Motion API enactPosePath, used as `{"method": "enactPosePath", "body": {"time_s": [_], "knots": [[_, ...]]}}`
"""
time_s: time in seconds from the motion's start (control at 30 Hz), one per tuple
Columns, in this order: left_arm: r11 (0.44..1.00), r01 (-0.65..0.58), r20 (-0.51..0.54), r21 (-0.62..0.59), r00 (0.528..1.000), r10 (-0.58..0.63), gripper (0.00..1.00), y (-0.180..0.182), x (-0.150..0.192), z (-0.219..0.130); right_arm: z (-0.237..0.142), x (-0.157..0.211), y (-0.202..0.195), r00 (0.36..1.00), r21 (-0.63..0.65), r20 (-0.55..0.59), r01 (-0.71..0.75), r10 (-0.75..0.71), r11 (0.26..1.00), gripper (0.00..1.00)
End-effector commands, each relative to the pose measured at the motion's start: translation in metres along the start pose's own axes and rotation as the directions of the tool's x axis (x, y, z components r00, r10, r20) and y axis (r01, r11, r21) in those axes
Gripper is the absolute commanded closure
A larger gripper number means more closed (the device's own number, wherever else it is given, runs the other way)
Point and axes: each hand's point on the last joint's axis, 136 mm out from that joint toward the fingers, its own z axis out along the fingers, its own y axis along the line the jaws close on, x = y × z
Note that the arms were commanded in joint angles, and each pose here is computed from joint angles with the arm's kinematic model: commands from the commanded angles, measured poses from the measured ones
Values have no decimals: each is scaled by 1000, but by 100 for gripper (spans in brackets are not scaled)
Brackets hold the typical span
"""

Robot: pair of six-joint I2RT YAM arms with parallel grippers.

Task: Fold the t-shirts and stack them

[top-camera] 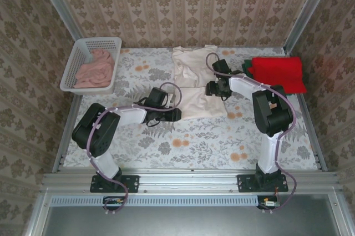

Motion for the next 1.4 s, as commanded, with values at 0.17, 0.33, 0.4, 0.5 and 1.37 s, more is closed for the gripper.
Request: {"method": "enactPosePath", "body": {"time_s": [0.17, 0.33, 0.4, 0.5, 1.37], "knots": [[989, -31, -10, -142, 1000, 30, 50, 32, -60, 12, 18, 5, -37, 995, 226, -93, 68, -48, 972, 35], [976, -33, -33, -214, 999, 27, 54, 55, -73, 30, 11, -2, -53, 993, 308, -100, 88, -59, 947, 37], [974, -24, -49, -224, 999, 14, 60, 62, -70, 35, 5, -3, -53, 995, 298, -84, 73, -50, 952, 38], [973, -1, -59, -230, 998, -13, 63, 73, -66, 41, -2, -5, -52, 998, 222, -60, 10, 3, 975, 39], [996, -58, 18, -61, 998, 60, 41, -12, -40, 17, -30, 36, -45, 978, -132, -12, -207, 207, 969, 43]]}}
